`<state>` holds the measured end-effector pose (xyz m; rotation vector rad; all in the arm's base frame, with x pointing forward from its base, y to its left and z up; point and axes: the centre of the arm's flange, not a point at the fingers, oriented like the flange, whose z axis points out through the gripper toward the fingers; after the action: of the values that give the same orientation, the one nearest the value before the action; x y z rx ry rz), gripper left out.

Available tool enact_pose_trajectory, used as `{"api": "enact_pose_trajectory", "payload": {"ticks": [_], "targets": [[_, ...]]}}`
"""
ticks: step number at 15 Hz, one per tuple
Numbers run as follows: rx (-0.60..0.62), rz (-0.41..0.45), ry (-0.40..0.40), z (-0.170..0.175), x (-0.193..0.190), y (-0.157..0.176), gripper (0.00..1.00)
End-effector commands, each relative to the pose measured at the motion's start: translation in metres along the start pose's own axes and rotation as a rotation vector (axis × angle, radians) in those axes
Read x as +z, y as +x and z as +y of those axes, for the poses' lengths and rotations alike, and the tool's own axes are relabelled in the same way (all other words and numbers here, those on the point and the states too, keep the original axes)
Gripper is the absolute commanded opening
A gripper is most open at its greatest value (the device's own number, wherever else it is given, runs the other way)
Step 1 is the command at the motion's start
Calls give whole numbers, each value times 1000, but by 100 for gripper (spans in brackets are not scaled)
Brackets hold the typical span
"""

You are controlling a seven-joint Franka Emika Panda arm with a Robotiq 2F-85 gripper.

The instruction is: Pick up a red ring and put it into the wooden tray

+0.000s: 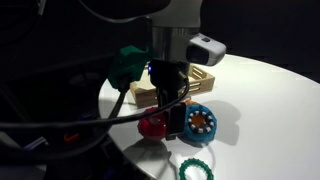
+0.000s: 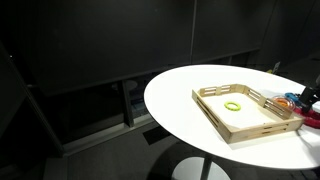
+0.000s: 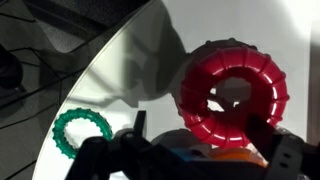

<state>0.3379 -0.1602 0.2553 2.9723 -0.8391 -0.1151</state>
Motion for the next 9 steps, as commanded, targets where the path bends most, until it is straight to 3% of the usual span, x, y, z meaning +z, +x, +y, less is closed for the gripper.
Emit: {"api": "enact_pose_trajectory", "payload": {"ticks": [1, 4, 6, 9], "targets": [[-7, -13, 7, 4, 11, -6, 100], [-4, -16, 1, 4, 13, -6, 100], [-3, -17, -4, 4, 14, -6, 74], [-3, -28, -8, 3, 19, -7, 60]]}}
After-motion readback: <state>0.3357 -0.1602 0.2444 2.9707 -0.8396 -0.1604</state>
